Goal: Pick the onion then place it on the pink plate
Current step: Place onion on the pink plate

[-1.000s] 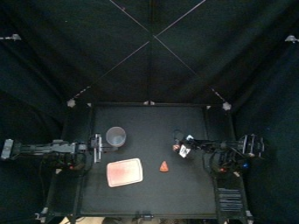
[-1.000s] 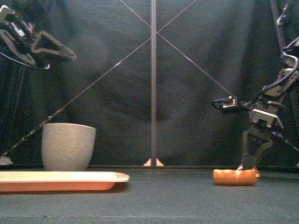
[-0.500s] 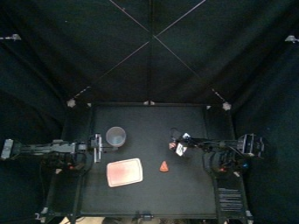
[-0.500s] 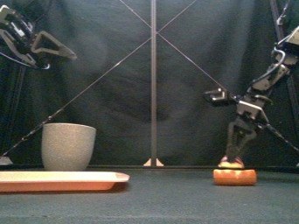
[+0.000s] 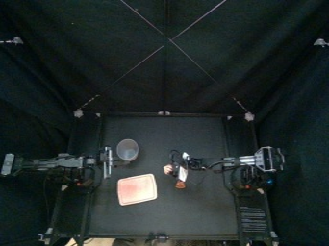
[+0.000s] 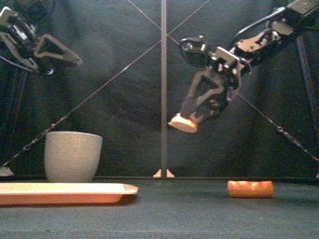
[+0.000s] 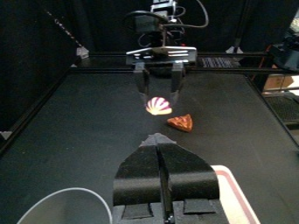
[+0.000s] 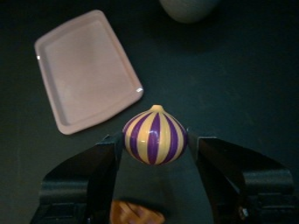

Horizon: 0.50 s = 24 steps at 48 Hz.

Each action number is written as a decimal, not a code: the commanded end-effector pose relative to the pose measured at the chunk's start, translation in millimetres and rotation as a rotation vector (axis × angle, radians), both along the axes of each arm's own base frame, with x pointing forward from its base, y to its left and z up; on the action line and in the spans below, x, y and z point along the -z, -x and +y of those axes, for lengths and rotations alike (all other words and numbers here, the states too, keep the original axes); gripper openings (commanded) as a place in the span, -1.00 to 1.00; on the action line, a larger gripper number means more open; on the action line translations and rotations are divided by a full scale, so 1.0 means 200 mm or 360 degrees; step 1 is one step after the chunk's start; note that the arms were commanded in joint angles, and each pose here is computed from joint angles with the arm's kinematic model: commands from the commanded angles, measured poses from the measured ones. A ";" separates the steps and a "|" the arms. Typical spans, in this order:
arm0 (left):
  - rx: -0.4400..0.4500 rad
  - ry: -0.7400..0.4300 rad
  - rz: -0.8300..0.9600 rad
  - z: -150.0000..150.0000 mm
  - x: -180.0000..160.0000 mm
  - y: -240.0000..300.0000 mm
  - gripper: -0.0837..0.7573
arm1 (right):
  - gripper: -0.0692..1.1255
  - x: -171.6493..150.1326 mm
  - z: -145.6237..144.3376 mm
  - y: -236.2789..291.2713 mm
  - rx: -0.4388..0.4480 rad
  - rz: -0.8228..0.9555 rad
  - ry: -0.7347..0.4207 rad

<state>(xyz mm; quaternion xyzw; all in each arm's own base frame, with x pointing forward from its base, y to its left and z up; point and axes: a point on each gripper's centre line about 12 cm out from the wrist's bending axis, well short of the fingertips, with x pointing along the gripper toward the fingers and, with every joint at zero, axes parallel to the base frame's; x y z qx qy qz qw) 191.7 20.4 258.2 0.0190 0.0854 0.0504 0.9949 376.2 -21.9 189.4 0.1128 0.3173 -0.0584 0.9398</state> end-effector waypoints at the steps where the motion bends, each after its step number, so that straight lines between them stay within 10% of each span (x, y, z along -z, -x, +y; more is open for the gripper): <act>1: -0.0008 -0.0008 -0.0031 0.01 -0.03 -0.01 -0.64 | 0.53 -0.04 0.07 -0.18 -0.0037 -0.0067 -0.0037; 24: -0.0030 -0.0006 -0.0009 0.02 0.00 0.00 -0.64 | 0.59 0.14 0.28 -0.71 -0.0228 0.0048 -0.0003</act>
